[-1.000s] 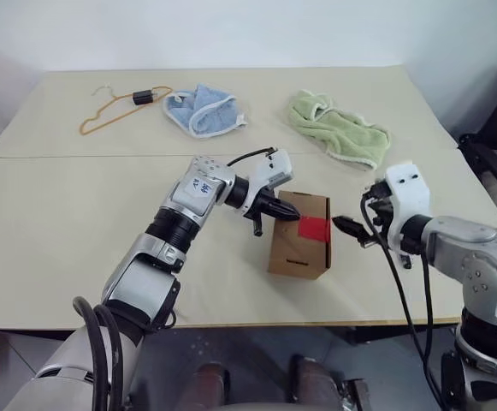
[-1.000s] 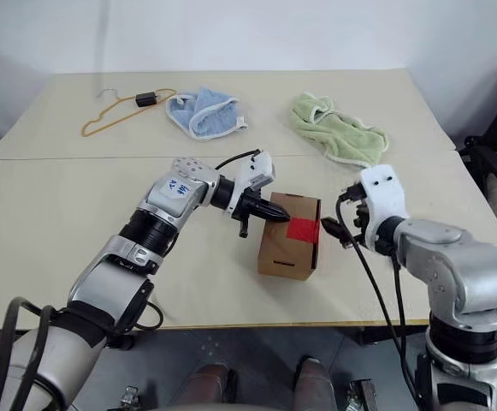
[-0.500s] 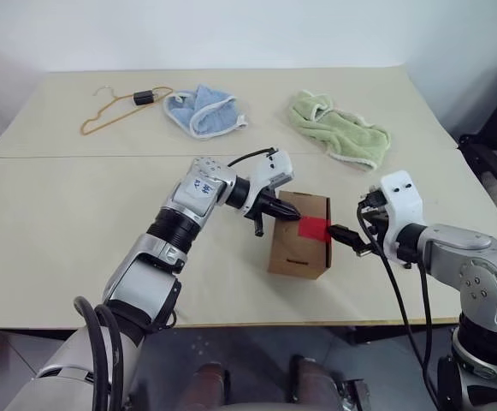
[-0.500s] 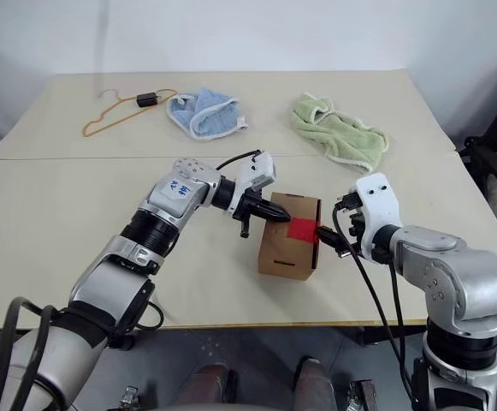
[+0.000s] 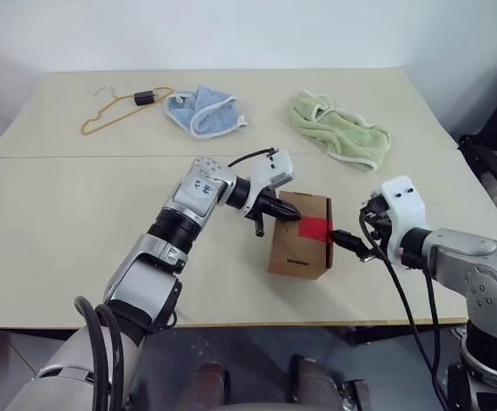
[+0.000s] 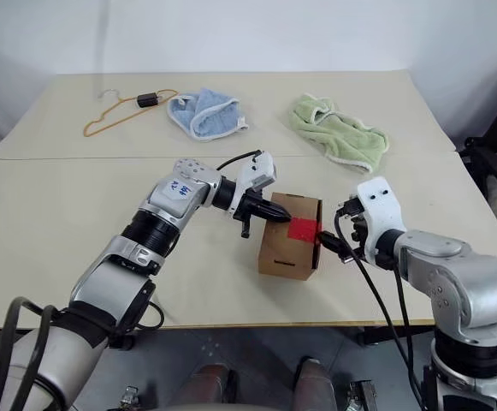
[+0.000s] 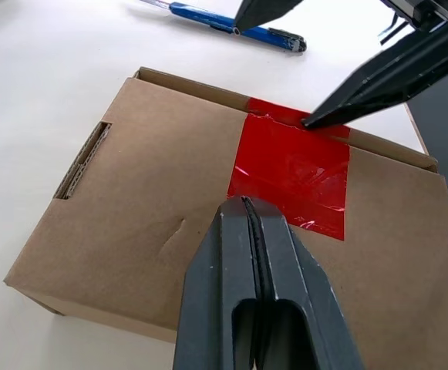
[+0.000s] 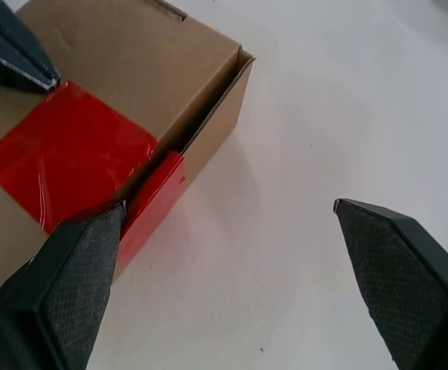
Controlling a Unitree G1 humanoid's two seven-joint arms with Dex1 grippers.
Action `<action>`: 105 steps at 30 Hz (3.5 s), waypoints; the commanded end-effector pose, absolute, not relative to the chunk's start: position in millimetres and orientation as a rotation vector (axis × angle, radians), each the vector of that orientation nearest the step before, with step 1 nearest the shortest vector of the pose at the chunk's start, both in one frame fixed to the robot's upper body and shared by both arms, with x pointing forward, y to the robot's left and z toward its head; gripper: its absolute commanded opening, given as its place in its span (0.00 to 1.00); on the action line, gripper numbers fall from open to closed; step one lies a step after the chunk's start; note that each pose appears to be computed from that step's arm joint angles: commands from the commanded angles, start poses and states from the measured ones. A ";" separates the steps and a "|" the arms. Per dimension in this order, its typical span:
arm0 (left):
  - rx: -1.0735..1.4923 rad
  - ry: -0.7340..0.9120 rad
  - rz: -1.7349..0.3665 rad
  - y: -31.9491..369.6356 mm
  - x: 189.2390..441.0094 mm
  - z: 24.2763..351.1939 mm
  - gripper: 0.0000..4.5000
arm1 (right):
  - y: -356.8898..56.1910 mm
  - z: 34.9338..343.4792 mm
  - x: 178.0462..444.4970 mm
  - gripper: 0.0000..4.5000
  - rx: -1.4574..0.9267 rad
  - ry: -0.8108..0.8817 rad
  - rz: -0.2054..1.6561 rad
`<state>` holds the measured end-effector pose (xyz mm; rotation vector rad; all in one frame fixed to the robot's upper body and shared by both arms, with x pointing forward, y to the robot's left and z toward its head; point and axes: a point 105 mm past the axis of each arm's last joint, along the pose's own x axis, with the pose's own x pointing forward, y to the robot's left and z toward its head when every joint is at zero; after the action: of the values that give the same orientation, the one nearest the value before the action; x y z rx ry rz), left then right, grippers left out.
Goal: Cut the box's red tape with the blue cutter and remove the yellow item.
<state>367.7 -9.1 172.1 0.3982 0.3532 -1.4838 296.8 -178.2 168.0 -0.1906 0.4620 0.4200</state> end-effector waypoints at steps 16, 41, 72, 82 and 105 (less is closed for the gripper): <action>0.362 0.417 -1.404 2.7 371.2 157.4 0.00 | -216.4 126.7 281.5 1.00 -0.341 0.619 0.390; 0.337 0.436 -1.394 3.1 367.9 155.5 0.00 | -199.0 137.8 250.6 1.00 -0.397 0.663 0.615; 0.357 0.483 -1.406 14.6 354.4 148.7 0.00 | -162.4 132.7 312.1 1.00 0.545 0.747 0.853; 0.365 0.476 -1.402 12.5 357.3 149.7 0.00 | -164.8 127.2 315.4 1.00 0.532 0.754 0.819; 0.322 0.432 -1.352 13.3 370.5 152.2 0.00 | -183.9 180.2 315.2 0.00 0.331 0.589 0.675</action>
<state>366.5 7.3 173.8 0.3224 0.3457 -1.4048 314.8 -182.7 143.6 0.3981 0.7234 0.6472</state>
